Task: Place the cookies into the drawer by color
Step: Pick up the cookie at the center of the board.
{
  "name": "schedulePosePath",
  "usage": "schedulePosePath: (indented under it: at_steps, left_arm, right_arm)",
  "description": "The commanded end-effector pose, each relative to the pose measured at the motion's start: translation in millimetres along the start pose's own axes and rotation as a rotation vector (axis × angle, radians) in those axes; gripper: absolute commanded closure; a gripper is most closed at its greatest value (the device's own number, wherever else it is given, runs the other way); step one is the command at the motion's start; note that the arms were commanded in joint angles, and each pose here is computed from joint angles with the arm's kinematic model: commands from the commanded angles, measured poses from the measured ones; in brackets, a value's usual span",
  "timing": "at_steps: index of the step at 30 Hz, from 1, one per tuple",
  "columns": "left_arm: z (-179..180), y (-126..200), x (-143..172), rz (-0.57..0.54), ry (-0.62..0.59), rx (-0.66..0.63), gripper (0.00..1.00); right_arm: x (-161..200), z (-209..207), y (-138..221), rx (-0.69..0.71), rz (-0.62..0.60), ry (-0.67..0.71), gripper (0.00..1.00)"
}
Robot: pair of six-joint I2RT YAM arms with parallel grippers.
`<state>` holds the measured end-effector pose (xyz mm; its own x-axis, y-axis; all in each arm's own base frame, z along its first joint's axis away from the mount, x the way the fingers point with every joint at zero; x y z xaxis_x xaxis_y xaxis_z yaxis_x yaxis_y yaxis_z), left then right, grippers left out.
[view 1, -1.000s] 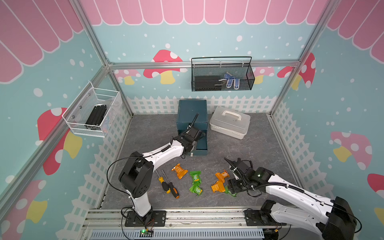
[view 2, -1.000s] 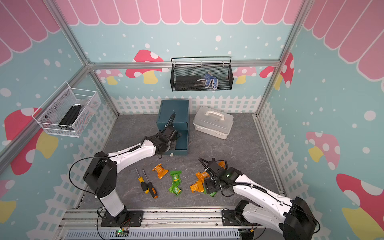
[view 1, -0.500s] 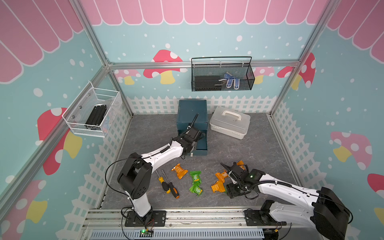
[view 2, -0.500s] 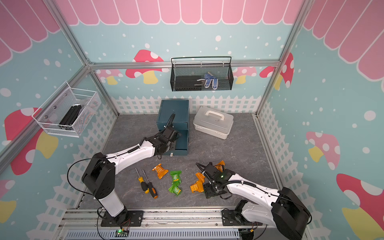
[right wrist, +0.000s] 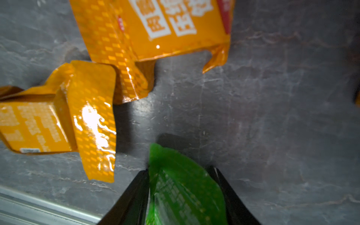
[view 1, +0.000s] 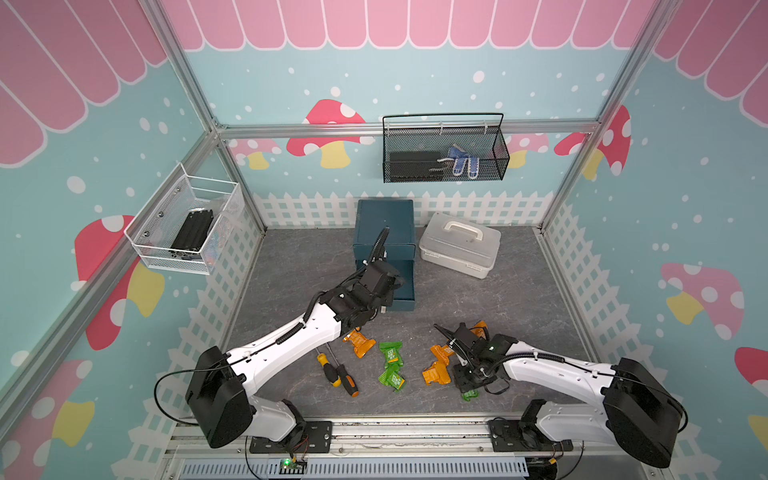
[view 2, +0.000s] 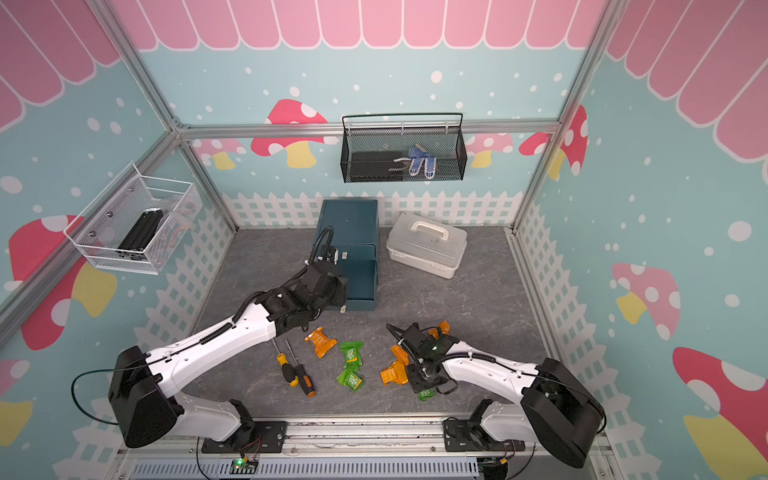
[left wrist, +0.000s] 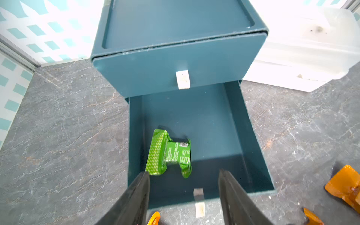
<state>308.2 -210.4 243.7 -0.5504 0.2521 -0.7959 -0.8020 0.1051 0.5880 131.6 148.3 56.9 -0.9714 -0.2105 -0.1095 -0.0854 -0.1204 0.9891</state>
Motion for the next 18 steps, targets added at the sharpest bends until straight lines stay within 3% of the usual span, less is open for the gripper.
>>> schedulePosePath:
  at_steps: [1,4,12,18]
  left_arm:
    - [3.6,13.7,3.9,-0.024,0.008,-0.008,0.4]
    - [4.2,23.2,7.1,-0.046,0.021,0.003,0.4]
    - [5.2,41.9,13.7,-0.092,0.059,0.051,0.4]
    - [7.4,49.8,21.3,-0.108,0.08,0.094,0.4]
  right_arm:
    - [9.7,-2.1,-1.3,0.007,0.04,-0.012,0.58]
    - [11.4,-2.1,5.4,-0.013,0.021,-0.026,0.68]
    - [-0.8,6.9,27.4,-0.066,-0.051,0.0,0.78]
    - [5.4,4.7,18.8,-0.046,0.001,0.007,0.82]
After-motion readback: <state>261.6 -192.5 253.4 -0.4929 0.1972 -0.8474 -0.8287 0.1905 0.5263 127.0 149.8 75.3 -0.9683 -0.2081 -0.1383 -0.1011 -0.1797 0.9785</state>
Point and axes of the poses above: each gripper's point midway between its finger pads, its own y axis back along the fingers, its own z axis along the line the jaws close on, x = y × z, the point moved 4 cm from there along y, back along the fingers, and after that the axes turned 7 degrees about -y, right-handed, at the moved point
